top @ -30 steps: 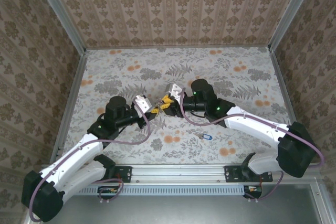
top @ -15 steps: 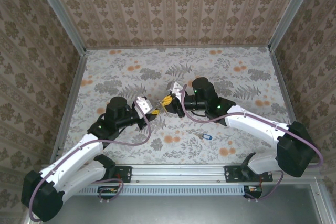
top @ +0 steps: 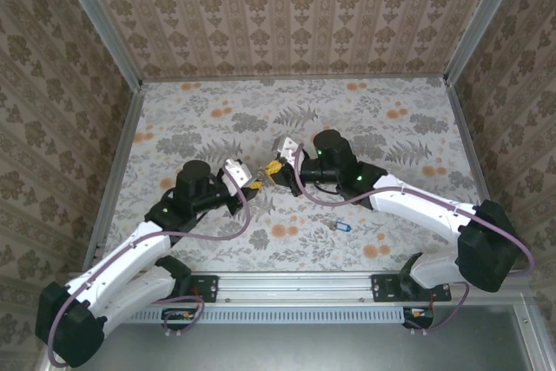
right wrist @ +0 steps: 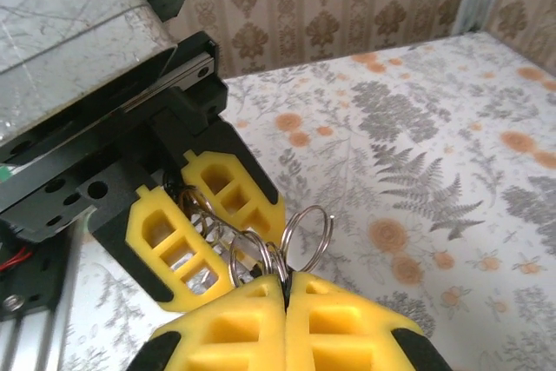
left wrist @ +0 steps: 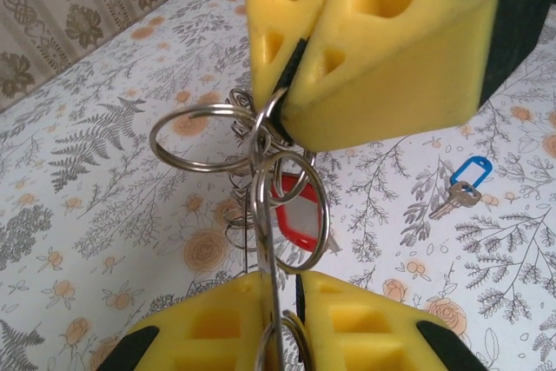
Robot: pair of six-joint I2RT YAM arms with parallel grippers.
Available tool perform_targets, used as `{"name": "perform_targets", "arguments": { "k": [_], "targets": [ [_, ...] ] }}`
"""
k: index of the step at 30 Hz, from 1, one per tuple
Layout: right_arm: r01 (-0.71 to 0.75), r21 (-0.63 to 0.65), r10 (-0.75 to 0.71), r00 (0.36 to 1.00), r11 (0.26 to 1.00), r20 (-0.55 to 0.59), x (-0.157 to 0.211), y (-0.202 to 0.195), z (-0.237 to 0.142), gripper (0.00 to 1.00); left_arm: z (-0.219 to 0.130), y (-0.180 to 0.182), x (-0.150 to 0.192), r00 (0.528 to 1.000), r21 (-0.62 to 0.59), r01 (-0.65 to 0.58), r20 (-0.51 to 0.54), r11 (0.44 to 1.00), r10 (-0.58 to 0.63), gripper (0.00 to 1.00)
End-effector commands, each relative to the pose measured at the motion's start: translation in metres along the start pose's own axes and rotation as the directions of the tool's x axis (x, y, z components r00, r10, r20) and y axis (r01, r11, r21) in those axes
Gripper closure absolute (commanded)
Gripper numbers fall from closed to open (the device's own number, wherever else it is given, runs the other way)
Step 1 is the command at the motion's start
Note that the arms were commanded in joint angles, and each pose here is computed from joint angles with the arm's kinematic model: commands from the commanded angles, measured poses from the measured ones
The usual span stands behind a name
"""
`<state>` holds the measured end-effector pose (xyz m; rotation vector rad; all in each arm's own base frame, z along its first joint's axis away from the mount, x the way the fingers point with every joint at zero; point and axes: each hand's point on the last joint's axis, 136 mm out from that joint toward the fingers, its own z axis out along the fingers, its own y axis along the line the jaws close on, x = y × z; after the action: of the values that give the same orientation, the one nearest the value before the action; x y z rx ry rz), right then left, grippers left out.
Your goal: Put the keys on the keyring
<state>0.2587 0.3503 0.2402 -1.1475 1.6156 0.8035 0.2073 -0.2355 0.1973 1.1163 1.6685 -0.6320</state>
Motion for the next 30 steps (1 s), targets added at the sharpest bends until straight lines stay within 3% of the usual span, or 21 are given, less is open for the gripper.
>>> {"name": "perform_targets", "arguments": {
  "k": [1, 5, 8, 16, 20, 30],
  "targets": [
    [0.048, 0.143, -0.055, 0.998, 0.989, 0.043, -0.003, -0.011, 0.002, 1.00, -0.002, 0.000, -0.023, 0.997, 0.004, 0.014, 0.080, 1.000, -0.014, 1.00],
    [0.039, 0.226, -0.064, 0.993, 0.973, 0.101, -0.008, -0.012, 0.008, 1.00, 0.000, 0.000, -0.022, 0.996, 0.013, 0.055, 0.072, 0.998, -0.056, 1.00],
    [0.050, 0.263, -0.073, 0.994, 0.964, 0.079, -0.004, -0.010, 0.017, 1.00, 0.000, 0.000, -0.022, 0.995, 0.014, 0.074, 0.063, 0.997, -0.075, 1.00],
    [-0.023, 0.185, 0.011, 0.998, 0.982, 0.064, 0.013, 0.011, 0.021, 1.00, -0.001, 0.008, -0.024, 0.995, -0.024, 0.094, 0.017, 0.995, -0.093, 1.00],
    [-0.018, 0.165, 0.009, 0.998, 0.986, 0.056, 0.018, 0.017, 0.012, 0.95, 0.000, 0.006, -0.021, 0.996, -0.014, 0.088, 0.018, 0.996, -0.088, 1.00],
    [-0.031, 0.125, 0.031, 1.000, 0.992, 0.002, 0.032, 0.021, 0.010, 0.93, -0.005, 0.004, -0.023, 0.999, -0.015, -0.041, 0.034, 0.999, 0.041, 1.00]
  ]
}}
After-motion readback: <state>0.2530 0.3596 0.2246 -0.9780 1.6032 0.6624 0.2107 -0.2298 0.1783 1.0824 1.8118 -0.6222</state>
